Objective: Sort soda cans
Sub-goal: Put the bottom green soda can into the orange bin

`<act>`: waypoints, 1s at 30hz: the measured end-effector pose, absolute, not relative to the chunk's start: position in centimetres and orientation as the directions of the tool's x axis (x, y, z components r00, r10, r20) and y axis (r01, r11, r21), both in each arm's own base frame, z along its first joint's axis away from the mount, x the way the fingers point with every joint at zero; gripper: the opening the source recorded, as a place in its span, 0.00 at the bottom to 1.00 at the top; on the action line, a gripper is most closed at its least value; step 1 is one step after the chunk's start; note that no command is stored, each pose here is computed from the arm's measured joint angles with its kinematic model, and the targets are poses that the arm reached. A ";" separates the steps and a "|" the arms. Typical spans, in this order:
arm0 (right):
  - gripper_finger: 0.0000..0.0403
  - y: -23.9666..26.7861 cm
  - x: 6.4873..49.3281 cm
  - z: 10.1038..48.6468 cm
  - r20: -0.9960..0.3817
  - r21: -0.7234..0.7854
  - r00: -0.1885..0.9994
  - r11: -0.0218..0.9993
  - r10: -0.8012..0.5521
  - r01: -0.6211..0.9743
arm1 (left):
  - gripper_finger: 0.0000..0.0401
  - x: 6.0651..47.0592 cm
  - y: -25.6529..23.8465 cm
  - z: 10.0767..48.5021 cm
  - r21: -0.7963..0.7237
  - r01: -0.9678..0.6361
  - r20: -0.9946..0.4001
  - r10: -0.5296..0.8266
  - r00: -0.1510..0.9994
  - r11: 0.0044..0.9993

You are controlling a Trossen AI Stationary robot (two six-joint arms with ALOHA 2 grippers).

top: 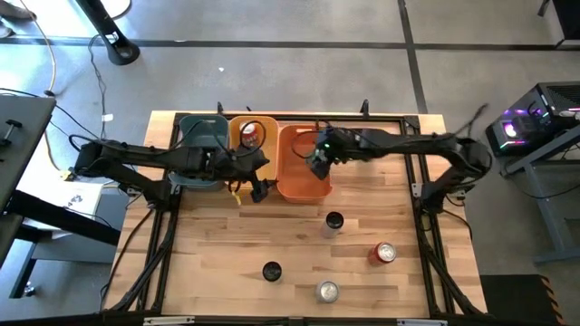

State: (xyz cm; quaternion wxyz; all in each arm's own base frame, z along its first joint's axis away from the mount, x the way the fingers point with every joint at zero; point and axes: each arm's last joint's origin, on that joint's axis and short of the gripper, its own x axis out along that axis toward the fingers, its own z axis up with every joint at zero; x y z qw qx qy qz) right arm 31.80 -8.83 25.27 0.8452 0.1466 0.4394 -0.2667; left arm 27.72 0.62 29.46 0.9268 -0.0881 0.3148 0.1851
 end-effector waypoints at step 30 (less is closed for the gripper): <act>0.70 -15.2 38.1 22.0 -0.956 -0.091 0.187 0.832 -0.228 0.548 | 0.86 27.6 -0.3 29.0 -0.056 -0.437 -0.614 0.315 0.724 0.898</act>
